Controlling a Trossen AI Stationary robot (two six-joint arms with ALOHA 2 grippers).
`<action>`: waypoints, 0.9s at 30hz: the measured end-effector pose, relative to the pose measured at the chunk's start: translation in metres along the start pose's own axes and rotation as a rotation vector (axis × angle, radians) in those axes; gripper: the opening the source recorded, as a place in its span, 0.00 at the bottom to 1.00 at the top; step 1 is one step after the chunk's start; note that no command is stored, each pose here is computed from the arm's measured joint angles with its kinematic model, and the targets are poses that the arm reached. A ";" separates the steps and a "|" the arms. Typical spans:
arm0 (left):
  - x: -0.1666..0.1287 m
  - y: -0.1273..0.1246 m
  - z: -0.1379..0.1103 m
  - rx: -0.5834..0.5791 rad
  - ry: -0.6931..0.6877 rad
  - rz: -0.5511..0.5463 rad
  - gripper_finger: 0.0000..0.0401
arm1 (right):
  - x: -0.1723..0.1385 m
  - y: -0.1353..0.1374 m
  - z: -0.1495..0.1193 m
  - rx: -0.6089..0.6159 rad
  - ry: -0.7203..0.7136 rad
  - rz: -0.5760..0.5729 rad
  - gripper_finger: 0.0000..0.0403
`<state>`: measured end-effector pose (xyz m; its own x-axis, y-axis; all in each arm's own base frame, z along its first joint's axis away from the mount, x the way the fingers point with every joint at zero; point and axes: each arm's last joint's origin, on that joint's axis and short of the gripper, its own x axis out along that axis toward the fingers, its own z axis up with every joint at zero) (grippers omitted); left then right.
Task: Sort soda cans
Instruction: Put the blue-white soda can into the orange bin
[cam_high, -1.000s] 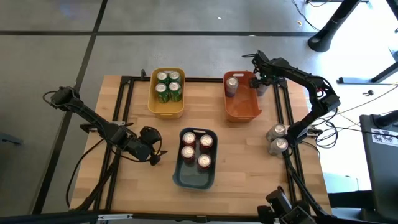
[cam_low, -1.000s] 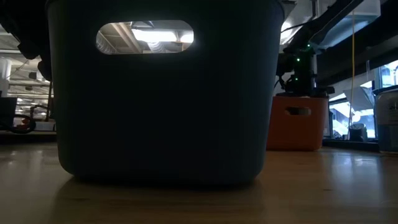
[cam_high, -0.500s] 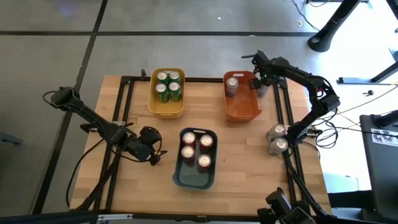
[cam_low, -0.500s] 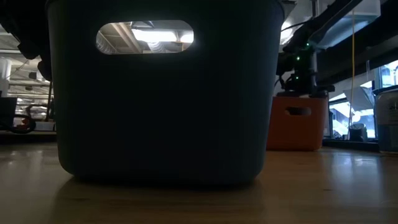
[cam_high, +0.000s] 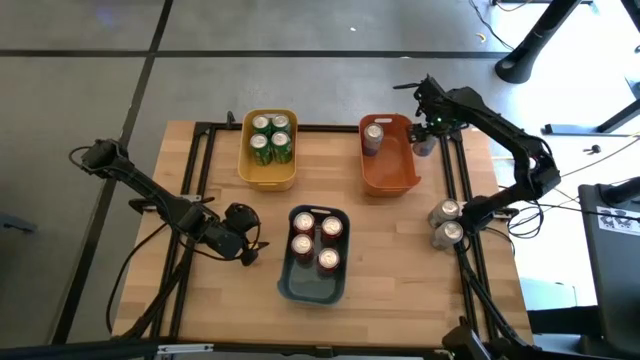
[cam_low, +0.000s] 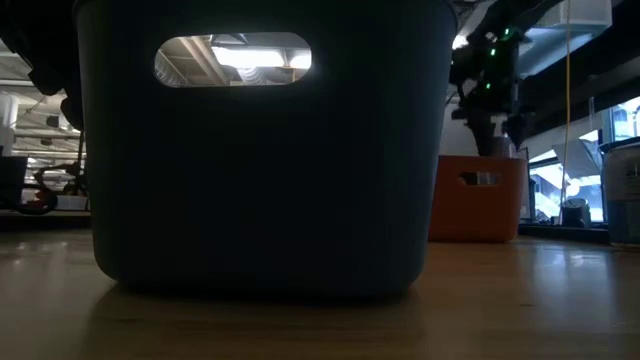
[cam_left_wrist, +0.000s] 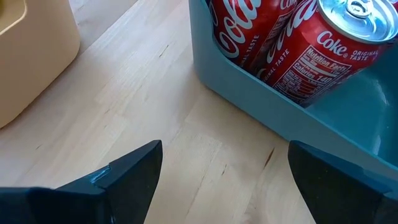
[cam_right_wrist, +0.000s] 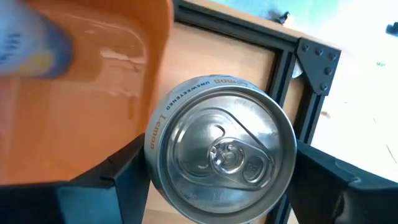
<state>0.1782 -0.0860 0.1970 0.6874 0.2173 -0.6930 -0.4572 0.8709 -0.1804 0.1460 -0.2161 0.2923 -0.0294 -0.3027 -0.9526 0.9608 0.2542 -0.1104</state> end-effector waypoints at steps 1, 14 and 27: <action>0.000 0.000 0.000 0.003 0.000 0.000 0.84 | -0.006 0.001 -0.001 -0.005 -0.013 0.008 0.71; 0.000 0.000 0.000 0.016 -0.003 0.002 0.84 | -0.036 0.037 0.001 -0.076 -0.176 0.127 0.71; 0.000 0.000 0.000 0.016 -0.005 0.004 0.84 | 0.008 0.064 0.020 -0.121 -0.109 0.097 0.71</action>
<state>0.1782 -0.0858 0.1970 0.6883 0.2227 -0.6904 -0.4509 0.8769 -0.1666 0.2129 -0.2205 0.2832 0.0982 -0.3676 -0.9248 0.9173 0.3938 -0.0591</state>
